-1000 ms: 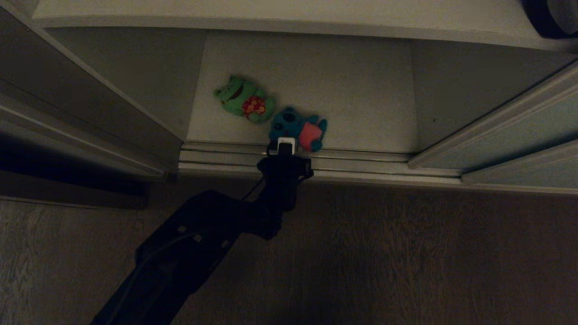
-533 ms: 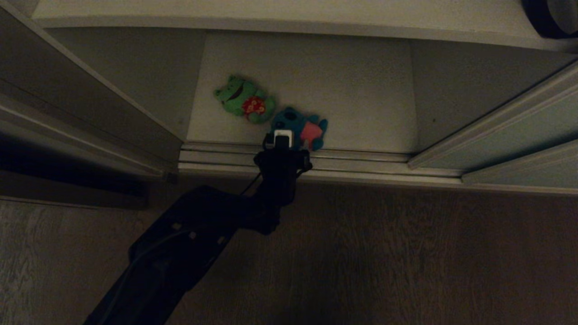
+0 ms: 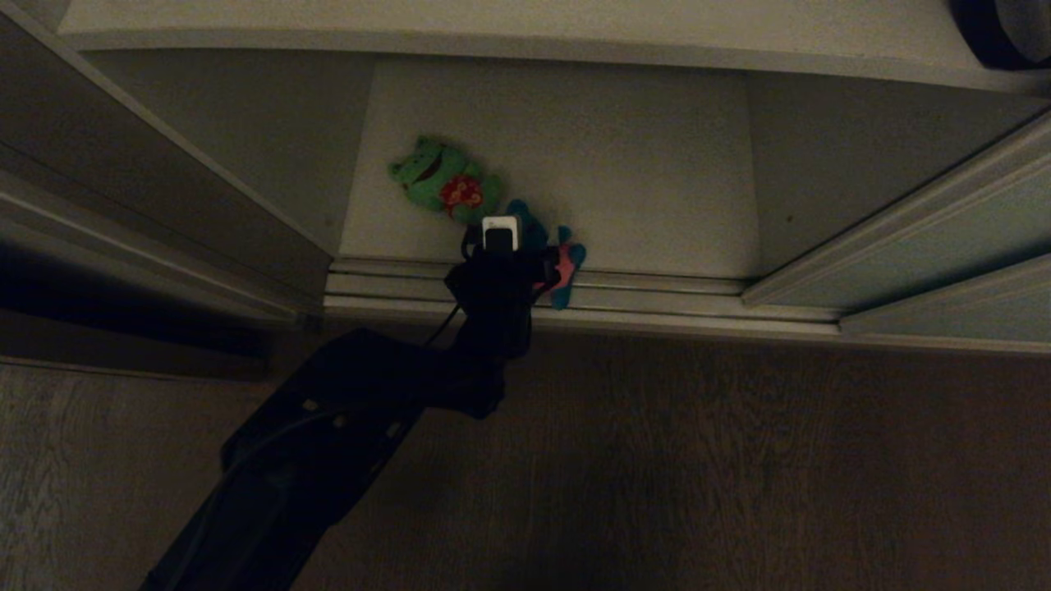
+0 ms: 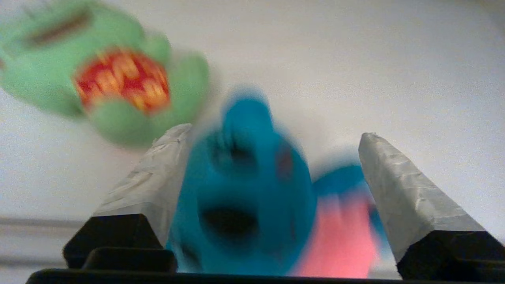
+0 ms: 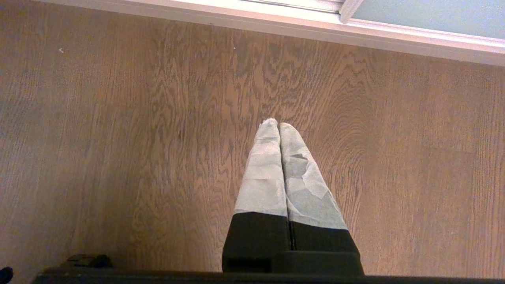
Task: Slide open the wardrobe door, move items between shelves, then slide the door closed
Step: Place the blue doll on the lower shelf
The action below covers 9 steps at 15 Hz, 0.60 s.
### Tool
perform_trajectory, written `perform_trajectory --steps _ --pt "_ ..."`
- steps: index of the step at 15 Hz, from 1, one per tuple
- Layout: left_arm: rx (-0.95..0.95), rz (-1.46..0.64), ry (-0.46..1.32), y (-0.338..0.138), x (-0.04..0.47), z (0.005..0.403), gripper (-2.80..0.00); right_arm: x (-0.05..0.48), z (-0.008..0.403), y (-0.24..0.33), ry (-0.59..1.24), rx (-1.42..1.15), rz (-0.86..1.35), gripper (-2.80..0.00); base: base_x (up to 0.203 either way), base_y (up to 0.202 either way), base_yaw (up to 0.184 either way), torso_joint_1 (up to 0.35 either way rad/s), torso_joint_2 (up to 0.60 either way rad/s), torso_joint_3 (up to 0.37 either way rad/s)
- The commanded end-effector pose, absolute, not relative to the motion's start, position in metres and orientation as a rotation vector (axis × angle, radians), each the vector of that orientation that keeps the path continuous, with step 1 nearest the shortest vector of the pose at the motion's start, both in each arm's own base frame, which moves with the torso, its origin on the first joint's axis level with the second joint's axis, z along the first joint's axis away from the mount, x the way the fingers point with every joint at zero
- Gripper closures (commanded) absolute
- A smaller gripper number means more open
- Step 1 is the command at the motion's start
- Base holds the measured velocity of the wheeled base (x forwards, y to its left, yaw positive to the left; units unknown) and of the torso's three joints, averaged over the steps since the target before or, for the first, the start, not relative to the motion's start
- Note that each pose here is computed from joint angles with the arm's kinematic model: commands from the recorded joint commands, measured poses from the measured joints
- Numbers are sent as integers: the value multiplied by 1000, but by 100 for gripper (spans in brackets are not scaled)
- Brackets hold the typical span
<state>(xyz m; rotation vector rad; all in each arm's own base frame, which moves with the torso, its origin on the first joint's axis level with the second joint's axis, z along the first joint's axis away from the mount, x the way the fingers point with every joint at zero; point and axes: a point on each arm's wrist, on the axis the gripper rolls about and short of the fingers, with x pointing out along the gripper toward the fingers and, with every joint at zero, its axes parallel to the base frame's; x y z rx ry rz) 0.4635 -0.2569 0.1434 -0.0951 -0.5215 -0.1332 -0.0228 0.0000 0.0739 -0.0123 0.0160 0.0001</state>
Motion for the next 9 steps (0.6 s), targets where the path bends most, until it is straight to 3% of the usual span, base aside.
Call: perform_trajectory --steps 1,6,9 --pt "-101 -125 -531 -252 455 162 -280 -23 74 0 17 -12 0 0 0 0 0 0 0 0" --pt "-41 -157 -399 -251 441 135 -280 -23 74 0 17 -12 0 0 0 0 0 0 0 0" --pt "-70 -160 -431 -247 431 163 -280 -23 74 0 16 -12 0 0 0 0 0 0 0 0"
